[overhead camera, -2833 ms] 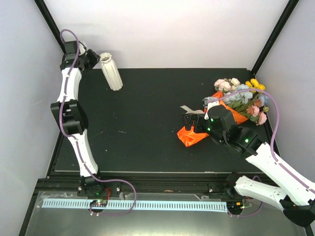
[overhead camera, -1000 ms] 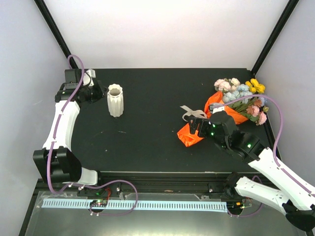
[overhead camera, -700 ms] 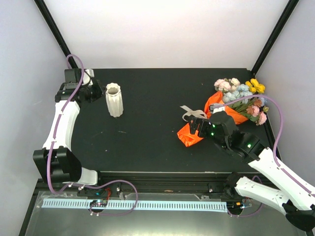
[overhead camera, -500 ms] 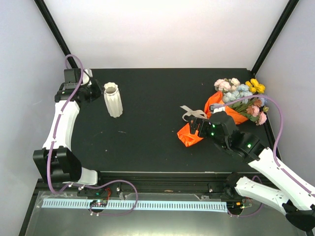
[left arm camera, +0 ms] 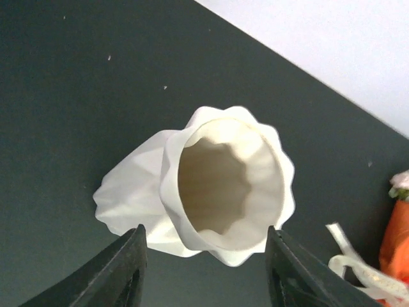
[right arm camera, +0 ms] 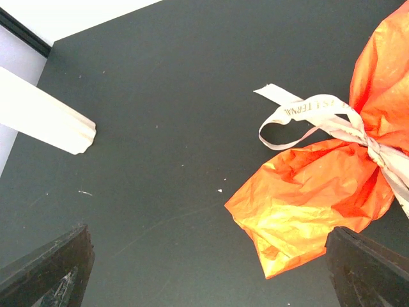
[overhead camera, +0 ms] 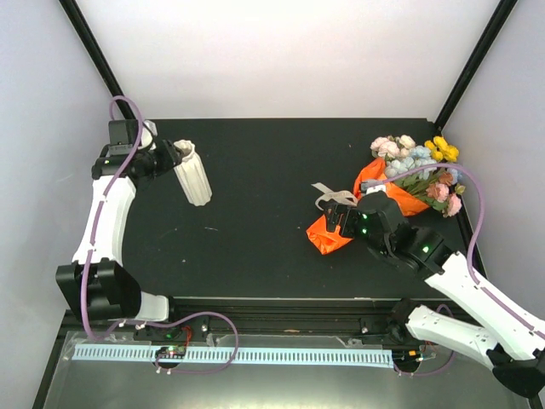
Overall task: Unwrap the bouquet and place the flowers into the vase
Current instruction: Place the vase at the center of the board, then move the fake flower to the center of the board.
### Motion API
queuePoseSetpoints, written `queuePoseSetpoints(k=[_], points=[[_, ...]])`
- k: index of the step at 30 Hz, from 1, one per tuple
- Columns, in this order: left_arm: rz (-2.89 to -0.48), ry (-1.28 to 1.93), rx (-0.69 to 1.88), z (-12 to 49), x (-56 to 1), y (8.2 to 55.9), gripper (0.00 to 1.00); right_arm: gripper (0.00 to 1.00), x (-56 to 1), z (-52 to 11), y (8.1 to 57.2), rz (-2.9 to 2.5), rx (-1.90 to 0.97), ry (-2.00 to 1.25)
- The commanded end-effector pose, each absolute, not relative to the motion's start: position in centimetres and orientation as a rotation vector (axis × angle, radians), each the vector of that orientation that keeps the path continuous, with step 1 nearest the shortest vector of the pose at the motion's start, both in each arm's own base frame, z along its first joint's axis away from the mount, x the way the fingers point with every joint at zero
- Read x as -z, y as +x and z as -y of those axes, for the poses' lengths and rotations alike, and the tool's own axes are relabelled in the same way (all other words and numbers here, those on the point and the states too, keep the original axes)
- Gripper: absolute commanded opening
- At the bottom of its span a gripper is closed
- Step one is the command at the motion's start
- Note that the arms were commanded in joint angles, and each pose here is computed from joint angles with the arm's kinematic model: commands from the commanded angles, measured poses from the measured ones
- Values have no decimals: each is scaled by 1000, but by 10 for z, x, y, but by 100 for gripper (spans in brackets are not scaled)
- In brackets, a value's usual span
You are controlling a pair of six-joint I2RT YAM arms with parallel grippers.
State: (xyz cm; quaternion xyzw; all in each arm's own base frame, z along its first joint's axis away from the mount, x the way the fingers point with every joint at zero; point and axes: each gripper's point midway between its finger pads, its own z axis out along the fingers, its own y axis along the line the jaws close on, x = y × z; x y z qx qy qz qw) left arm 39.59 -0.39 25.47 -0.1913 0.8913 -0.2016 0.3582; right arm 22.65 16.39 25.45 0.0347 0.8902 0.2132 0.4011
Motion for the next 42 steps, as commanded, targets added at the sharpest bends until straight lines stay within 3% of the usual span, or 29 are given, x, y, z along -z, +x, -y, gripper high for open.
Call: queuePoseSetpoints(k=[1, 8, 13, 21, 29, 36, 42], points=[[-2189, -421, 521, 6, -308, 385, 57, 100, -256, -161, 230, -2251, -515, 147], [-2071, -255, 584, 28, -356, 354, 82, 98, -229, -159, 244, -2277, -466, 219], [-2024, -98, 728, 69, -370, 330, 99, 93, -178, -152, 255, -2387, -523, 392], [-1988, 196, 960, 150, -361, 271, 99, 79, -125, -123, 267, -2344, -615, 697], [-1938, 432, 1151, 207, -315, 222, 99, 81, -103, -119, 283, -2375, -640, 710], [-2051, 555, 1030, 212, -262, 226, 99, 83, -78, -115, 295, -2410, -660, 768], [-2114, 546, 908, 204, -236, 239, 99, 79, -68, -125, 299, -2471, -679, 679]])
